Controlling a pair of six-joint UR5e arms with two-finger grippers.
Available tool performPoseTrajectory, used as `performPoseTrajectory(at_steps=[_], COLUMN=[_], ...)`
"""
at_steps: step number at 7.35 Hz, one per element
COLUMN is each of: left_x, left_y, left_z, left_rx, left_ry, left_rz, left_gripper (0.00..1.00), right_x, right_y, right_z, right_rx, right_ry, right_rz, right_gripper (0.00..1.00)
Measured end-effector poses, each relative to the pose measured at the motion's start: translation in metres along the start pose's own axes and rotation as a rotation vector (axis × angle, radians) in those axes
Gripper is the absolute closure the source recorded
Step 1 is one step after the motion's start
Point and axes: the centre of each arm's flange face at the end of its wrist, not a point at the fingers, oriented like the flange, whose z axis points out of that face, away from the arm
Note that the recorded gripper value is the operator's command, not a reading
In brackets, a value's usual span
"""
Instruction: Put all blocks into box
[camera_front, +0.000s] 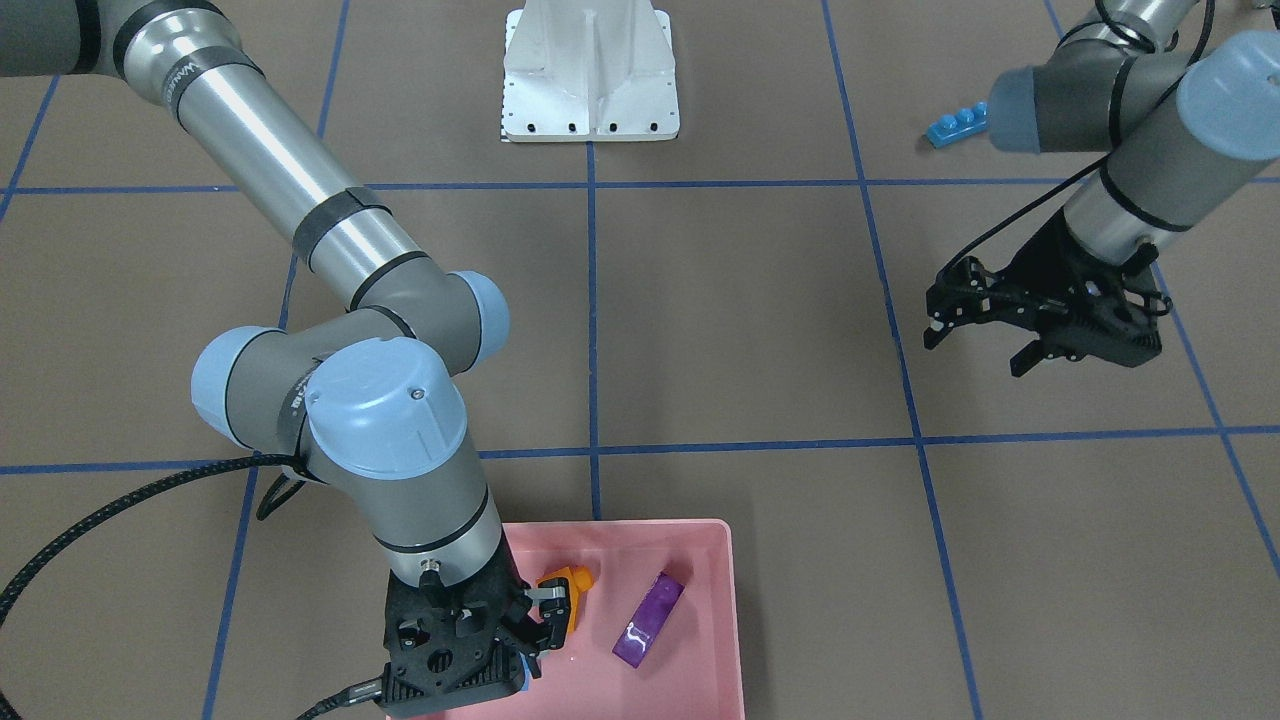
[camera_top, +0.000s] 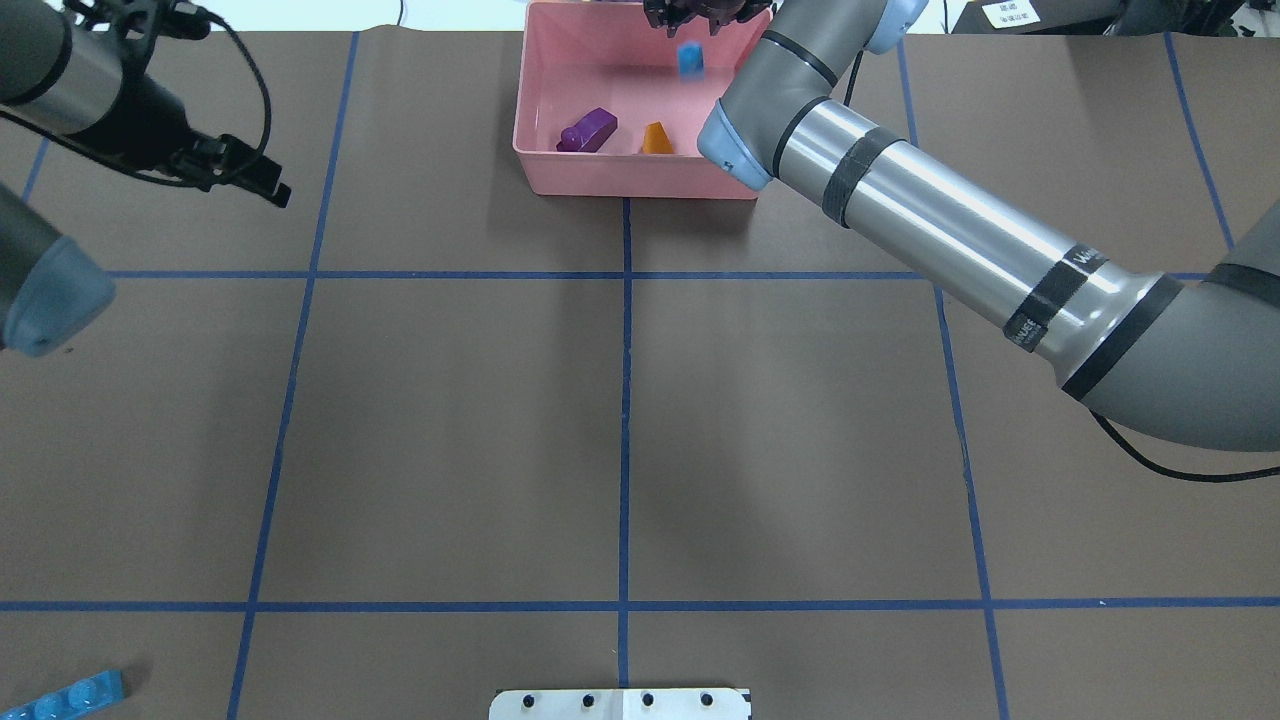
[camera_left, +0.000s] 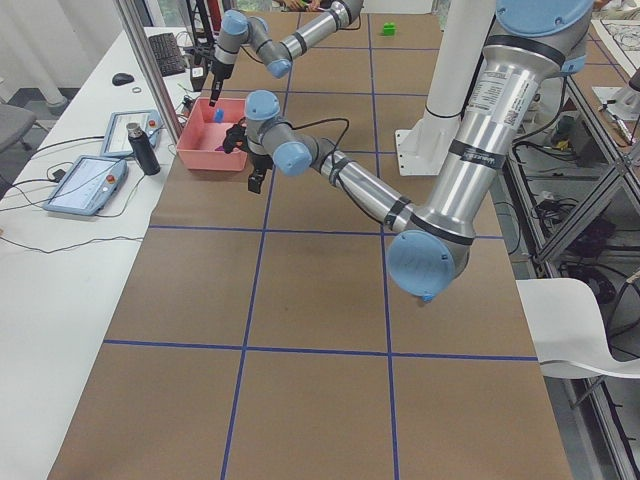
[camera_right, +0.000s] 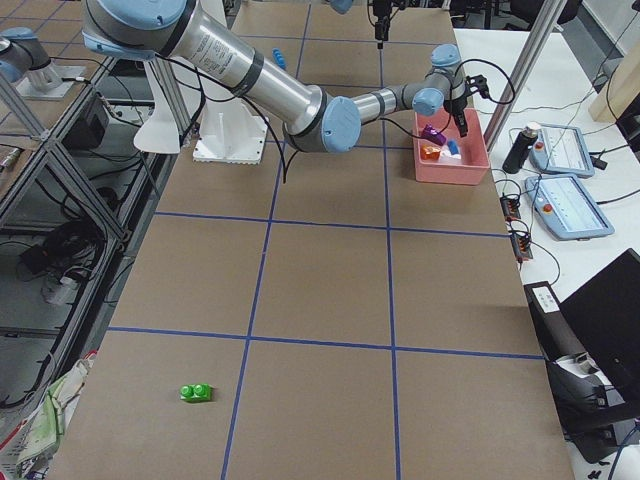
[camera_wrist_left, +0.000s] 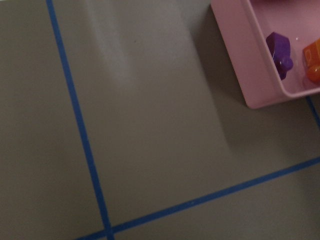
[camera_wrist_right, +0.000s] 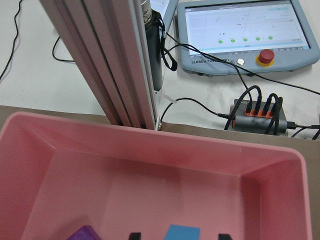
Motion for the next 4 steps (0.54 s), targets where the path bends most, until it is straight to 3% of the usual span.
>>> performPoseTrajectory(at_steps=[2,4], left_x=[-0.017,-0.011], left_y=[0.077,0.149], left_z=[-0.002,0.022], left_rx=[-0.073,-0.172], left_ry=[-0.019,-0.053], left_rz=[0.025,0.075], left_gripper=[0.0,0.0], right_x=[0.005,0.021], right_y=[0.001,0.01], right_z=[0.002,0.0], right_rx=[-0.005,-0.046], right_ry=[0.002,-0.03], right_rz=[0.01,0.029], right_gripper=[0.01,0.0])
